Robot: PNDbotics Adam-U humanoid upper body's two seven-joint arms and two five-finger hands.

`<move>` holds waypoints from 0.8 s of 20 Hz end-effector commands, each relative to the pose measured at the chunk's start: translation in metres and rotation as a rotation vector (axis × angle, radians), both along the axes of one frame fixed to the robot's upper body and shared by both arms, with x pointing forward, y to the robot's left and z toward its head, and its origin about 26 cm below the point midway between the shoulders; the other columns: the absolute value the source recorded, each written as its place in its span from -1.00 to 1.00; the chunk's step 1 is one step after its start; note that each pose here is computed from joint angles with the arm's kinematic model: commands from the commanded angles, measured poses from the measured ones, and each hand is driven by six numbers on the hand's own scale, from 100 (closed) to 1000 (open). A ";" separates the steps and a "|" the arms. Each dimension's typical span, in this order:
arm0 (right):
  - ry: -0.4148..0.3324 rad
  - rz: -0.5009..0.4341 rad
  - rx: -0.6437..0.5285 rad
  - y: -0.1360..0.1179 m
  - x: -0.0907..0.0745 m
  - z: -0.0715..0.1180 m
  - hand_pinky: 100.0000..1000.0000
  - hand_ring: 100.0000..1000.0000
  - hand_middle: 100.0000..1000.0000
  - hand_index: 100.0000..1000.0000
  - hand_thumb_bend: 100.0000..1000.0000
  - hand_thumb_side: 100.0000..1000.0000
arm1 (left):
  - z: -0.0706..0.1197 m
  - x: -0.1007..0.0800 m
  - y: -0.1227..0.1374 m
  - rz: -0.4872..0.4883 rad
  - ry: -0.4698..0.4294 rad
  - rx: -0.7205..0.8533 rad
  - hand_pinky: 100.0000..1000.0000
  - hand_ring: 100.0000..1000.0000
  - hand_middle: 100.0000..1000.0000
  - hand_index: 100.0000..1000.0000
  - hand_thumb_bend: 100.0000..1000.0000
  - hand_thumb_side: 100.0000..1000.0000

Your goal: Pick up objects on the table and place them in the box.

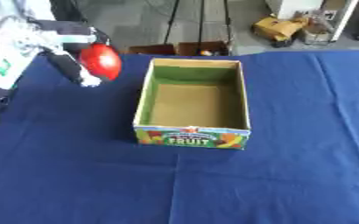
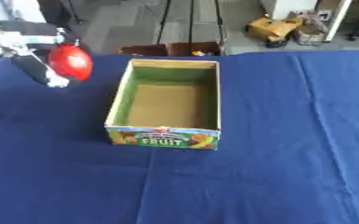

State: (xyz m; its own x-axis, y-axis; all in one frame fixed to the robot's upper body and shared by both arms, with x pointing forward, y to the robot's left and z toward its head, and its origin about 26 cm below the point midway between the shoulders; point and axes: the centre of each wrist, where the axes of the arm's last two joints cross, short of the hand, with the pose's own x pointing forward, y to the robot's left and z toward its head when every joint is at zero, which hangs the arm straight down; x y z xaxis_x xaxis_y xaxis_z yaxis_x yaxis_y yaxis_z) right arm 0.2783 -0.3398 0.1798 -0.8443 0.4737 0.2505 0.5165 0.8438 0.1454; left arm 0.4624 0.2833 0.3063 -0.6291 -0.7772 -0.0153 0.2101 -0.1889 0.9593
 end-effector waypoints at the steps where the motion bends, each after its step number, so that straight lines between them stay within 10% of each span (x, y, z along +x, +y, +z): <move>1: -0.022 0.014 -0.010 0.000 -0.002 0.007 0.44 0.51 0.06 0.52 -1.00 0.69 | 0.018 0.003 -0.016 -0.151 0.023 0.143 -0.42 0.29 0.31 0.22 -1.00 -0.50; 16: -0.019 0.047 -0.008 0.005 0.000 0.007 0.45 0.52 0.05 0.53 -1.00 0.67 | 0.016 0.020 -0.090 -0.215 0.012 0.147 -0.42 0.24 0.23 0.13 -1.00 -0.50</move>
